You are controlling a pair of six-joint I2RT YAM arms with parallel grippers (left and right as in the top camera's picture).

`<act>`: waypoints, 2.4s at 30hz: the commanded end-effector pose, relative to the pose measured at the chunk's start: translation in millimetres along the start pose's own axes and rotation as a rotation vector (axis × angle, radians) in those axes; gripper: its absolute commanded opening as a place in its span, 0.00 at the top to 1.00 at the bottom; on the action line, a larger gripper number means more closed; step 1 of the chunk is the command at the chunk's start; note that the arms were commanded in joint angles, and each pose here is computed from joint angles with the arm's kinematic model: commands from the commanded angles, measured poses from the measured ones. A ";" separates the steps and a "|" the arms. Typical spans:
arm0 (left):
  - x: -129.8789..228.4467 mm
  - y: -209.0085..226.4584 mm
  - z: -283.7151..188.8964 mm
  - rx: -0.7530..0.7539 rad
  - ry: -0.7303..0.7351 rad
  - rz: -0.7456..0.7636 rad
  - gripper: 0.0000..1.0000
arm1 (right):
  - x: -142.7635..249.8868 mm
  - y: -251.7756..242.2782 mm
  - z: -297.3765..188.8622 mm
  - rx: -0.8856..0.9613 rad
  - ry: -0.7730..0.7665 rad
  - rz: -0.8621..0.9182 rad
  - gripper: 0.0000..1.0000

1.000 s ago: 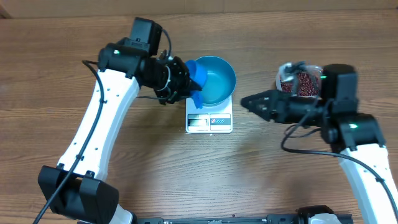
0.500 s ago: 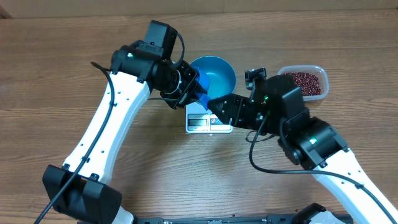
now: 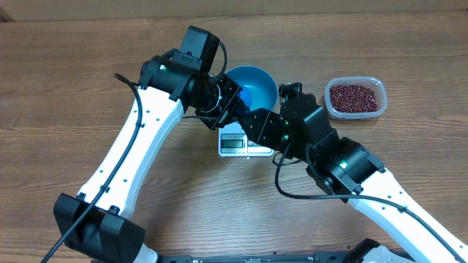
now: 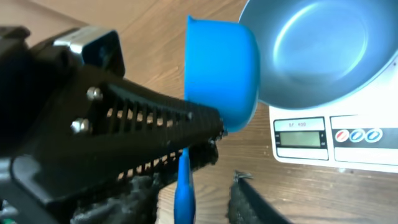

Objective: Scoop item into bowl and weigh 150g on scale
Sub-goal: 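Move the right gripper to the scoop handle beside the left gripper, then close the right gripper on the scoop handle and release the left, then carry the scoop with the right gripper over the bean tub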

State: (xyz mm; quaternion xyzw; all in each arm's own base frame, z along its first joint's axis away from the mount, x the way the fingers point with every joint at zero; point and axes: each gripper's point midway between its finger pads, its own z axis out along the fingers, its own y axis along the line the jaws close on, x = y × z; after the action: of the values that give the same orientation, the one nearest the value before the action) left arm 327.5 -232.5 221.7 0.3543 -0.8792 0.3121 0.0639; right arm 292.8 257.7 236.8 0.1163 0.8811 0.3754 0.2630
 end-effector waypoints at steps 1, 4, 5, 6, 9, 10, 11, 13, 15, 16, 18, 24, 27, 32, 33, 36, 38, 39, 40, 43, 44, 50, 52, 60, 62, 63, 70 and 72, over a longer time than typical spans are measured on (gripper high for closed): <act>-2.4 -3.9 0.0 0.007 -0.016 -0.003 0.95 | -8.4 6.2 3.2 -0.004 -0.032 0.033 0.70; -4.2 -5.3 0.0 0.012 -0.026 0.002 0.95 | -9.0 6.6 4.7 -0.006 -0.034 0.033 0.78; -5.5 -5.4 0.0 0.012 -0.033 0.002 0.95 | -9.1 6.5 4.7 -0.006 -0.035 0.033 0.80; -6.9 -5.2 -0.1 0.011 -0.041 0.003 0.95 | -9.7 6.0 4.6 -0.003 -0.038 0.032 0.82; -9.3 -4.4 -0.1 0.005 -0.057 0.003 0.95 | -10.9 4.8 4.6 0.003 -0.046 0.032 0.89; -10.0 -4.1 0.1 0.003 -0.063 0.004 0.95 | -12.7 3.7 4.5 0.009 -0.056 0.032 0.89; -10.5 -4.0 0.3 0.001 -0.068 0.005 0.94 | -15.5 1.9 4.3 0.020 -0.073 0.032 0.90; -10.7 -3.9 0.3 0.001 -0.069 0.006 0.94 | -19.2 -0.5 3.9 0.033 -0.095 0.032 0.91; -10.7 -3.9 0.3 0.001 -0.069 0.006 0.94 | -23.0 -2.9 3.4 0.047 -0.117 0.032 0.91; -10.7 -3.9 0.3 0.001 -0.069 0.006 0.94 | -24.6 -4.0 3.2 0.053 -0.126 0.033 0.91; -10.6 -3.8 0.3 0.000 -0.069 0.006 0.94 | -26.0 -4.8 2.9 0.058 -0.135 0.033 0.91; -10.6 -3.9 0.3 0.001 -0.069 0.006 0.94 | -26.5 -5.1 2.8 0.060 -0.138 0.033 0.80; -10.6 -3.9 0.3 0.001 -0.069 0.006 0.93 | -26.6 -5.0 2.8 0.060 -0.138 0.033 0.81; -10.7 -4.0 0.3 0.001 -0.070 0.006 0.93 | -26.6 -5.0 2.8 0.059 -0.138 0.033 0.91; -10.8 -4.1 0.3 0.002 -0.070 0.006 0.93 | -26.7 -4.7 2.8 0.058 -0.139 0.032 0.96; -10.9 -4.8 0.3 0.004 -0.070 0.008 0.93 | -29.2 -0.7 2.7 0.046 -0.147 -0.023 0.96; -11.1 -4.8 0.3 0.004 -0.071 0.008 0.92 | -29.5 -0.2 2.7 0.046 -0.148 -0.048 0.96; -11.3 -4.7 0.3 0.004 -0.072 0.008 0.92 | -29.4 -0.4 2.7 0.046 -0.148 -0.048 0.96; -12.3 -4.4 0.2 0.002 -0.078 0.008 0.92 | -29.3 -0.5 2.7 0.047 -0.147 -0.048 0.96; -20.1 -2.0 -0.6 -0.014 -0.124 0.032 0.89 | -29.2 -0.1 2.7 0.050 -0.145 -0.120 0.96; -23.1 -1.1 -1.0 -0.020 -0.141 0.053 0.87 | -29.0 0.1 2.7 0.051 -0.143 -0.147 0.96; -41.0 -0.6 -5.8 -0.056 -0.226 0.292 0.60 | -33.3 -3.4 -1.3 0.072 -0.137 -0.192 0.96; -45.7 -2.4 -8.3 -0.053 -0.232 0.373 0.52 | -38.3 -4.7 -6.2 0.082 -0.129 -0.195 0.96; -56.9 -2.3 -19.3 -0.030 -0.198 0.577 0.04 | -66.9 -15.0 -41.6 0.170 -0.109 -0.226 0.96; -56.0 -3.3 -21.4 -0.015 -0.179 0.653 0.01 | -75.6 -16.7 -55.1 0.194 -0.107 -0.242 0.96; -55.0 -3.8 -22.1 -0.007 -0.168 0.695 0.00 | -81.7 -17.7 -64.7 0.212 -0.111 -0.250 0.96; -51.5 -3.9 -21.8 -0.015 -0.151 0.914 0.02 | -128.4 -26.0 -138.7 0.382 -0.103 -0.249 0.97; -50.1 -3.1 -20.9 -0.021 -0.148 0.946 0.07 | -138.1 -32.9 -149.1 0.431 -0.081 -0.245 0.97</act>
State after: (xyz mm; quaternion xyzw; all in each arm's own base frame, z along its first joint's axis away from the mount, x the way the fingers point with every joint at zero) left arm 366.1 -186.7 218.5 0.0089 -0.9543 0.2706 -0.1262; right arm 313.6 103.5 333.6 0.1024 0.9368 0.1593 0.2941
